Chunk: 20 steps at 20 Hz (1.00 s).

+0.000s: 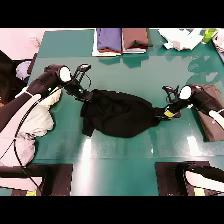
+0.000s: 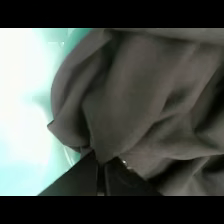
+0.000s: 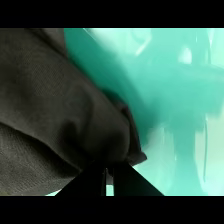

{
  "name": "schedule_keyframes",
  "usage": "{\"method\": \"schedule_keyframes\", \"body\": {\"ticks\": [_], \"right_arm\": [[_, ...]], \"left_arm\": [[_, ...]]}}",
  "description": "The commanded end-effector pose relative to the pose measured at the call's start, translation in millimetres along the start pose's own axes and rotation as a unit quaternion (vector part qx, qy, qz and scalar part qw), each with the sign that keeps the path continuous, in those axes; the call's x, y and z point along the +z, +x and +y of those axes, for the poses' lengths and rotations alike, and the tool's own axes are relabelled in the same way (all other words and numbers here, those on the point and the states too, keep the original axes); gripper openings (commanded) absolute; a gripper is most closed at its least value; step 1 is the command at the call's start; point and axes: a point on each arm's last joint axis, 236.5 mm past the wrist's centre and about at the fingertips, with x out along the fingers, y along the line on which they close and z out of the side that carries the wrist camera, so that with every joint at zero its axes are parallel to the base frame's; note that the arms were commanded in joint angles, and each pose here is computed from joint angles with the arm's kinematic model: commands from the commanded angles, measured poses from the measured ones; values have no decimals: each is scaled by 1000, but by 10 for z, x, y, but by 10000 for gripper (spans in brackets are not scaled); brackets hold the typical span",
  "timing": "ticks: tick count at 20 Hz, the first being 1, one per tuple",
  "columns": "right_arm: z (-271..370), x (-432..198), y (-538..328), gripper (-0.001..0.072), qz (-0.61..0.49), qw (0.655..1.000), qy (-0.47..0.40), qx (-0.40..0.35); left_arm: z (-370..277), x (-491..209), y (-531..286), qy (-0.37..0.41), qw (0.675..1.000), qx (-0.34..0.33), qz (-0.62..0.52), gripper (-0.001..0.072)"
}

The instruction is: Fold the shirts.

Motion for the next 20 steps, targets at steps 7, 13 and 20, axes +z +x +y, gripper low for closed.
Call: {"method": "schedule_keyframes", "body": {"ticks": [7,13,20], "right_arm": [[146,690,-2803,17,-356,932,-64,-7],[419,131,-4516,17,-542,834,-98,15],[564,239,-4946,17,-559,821,-114,18]], "left_arm": [[-174,596,-2609,48,946,52,-316,30],[-547,183,-4265,66,872,18,-485,30],[-567,110,-4080,70,889,11,-453,29]]}}
